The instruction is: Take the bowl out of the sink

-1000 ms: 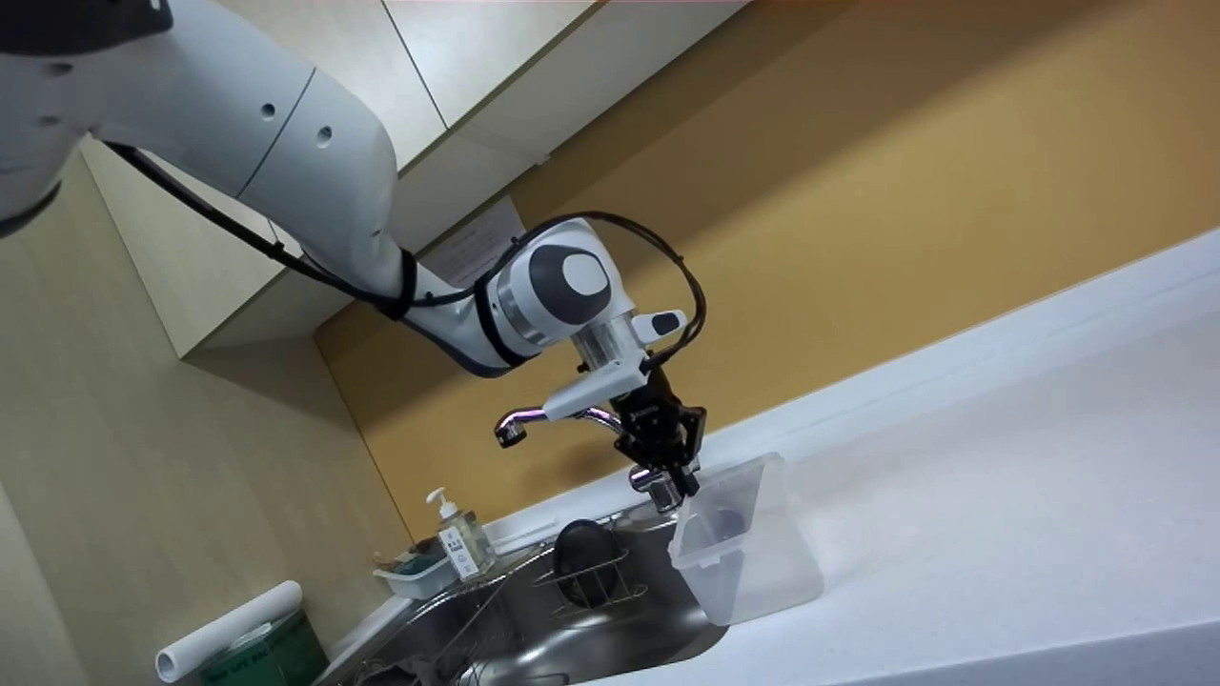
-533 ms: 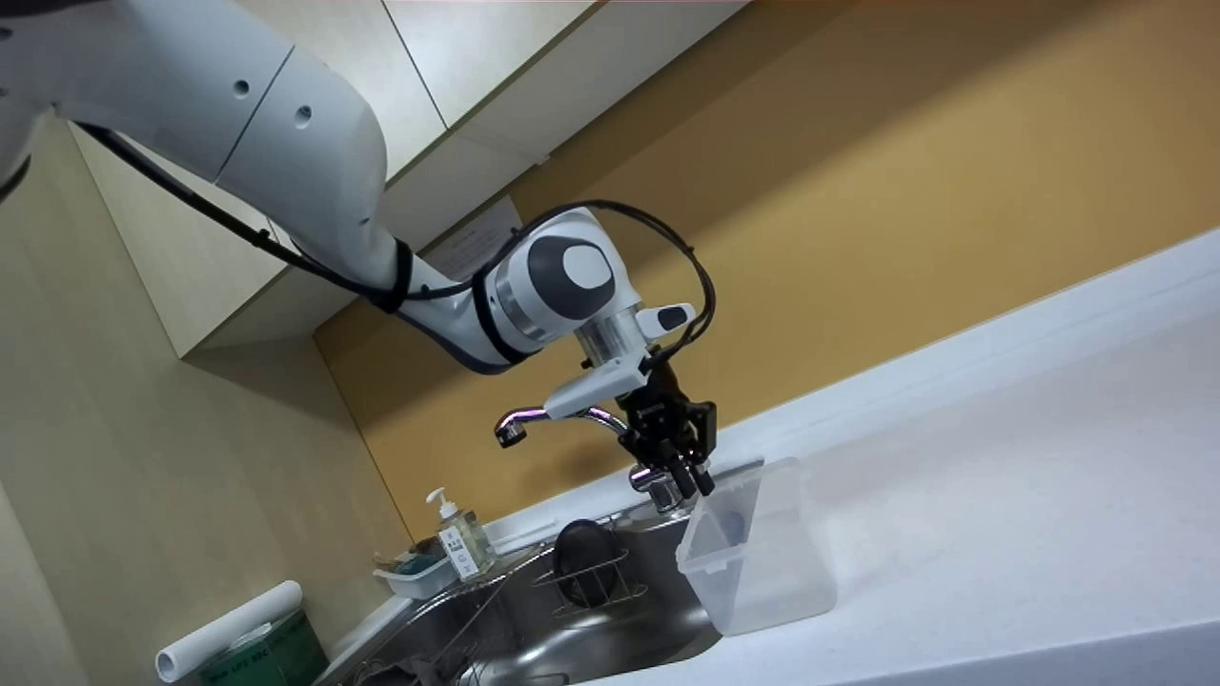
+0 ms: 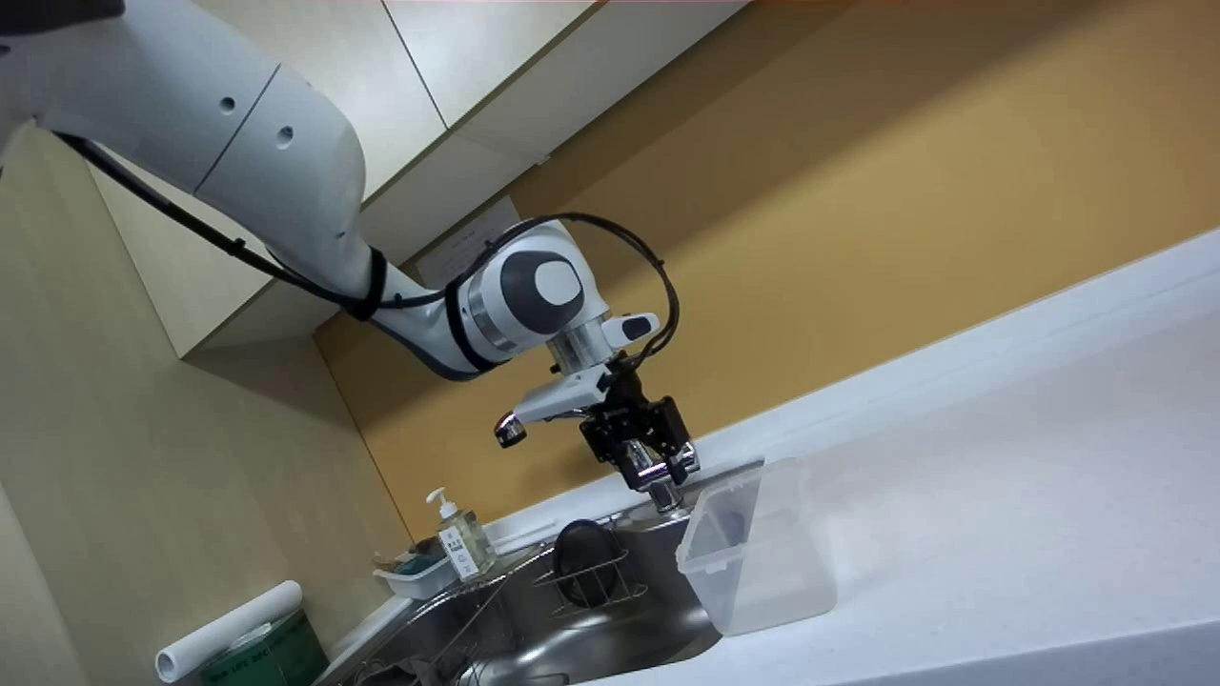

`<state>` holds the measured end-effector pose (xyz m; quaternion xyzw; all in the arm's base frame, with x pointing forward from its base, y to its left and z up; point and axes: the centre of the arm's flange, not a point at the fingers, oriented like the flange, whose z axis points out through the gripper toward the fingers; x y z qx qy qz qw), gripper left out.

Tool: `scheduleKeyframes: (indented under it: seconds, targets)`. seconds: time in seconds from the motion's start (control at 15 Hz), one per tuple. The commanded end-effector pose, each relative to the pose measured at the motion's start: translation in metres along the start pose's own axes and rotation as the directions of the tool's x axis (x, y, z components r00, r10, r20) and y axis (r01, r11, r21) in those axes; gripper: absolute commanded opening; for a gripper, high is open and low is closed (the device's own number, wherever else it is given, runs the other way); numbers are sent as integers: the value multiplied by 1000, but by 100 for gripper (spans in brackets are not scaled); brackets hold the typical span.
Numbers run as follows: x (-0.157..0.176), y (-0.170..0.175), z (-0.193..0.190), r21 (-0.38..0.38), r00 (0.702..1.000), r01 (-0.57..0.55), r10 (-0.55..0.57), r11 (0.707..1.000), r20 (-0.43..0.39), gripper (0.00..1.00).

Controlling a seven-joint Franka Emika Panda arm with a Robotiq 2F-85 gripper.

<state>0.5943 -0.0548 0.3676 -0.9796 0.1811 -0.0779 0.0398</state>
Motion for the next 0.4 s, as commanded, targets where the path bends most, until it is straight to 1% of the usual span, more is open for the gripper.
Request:
scheduleKeyframes:
  seconds: [0.0, 0.13, 0.27, 0.33]
  targets:
    - [-16, -41, -32, 9, 998, -9, 9, 1000, -57, 100]
    - [-22, -66, -41, -4, 997, 48, -48, 999, -61, 100]
    - [-29, -94, -32, 3, 990, 142, -142, 990, -12, 100]
    - [-33, -108, -19, 28, 979, 198, -199, 980, 39, 100]
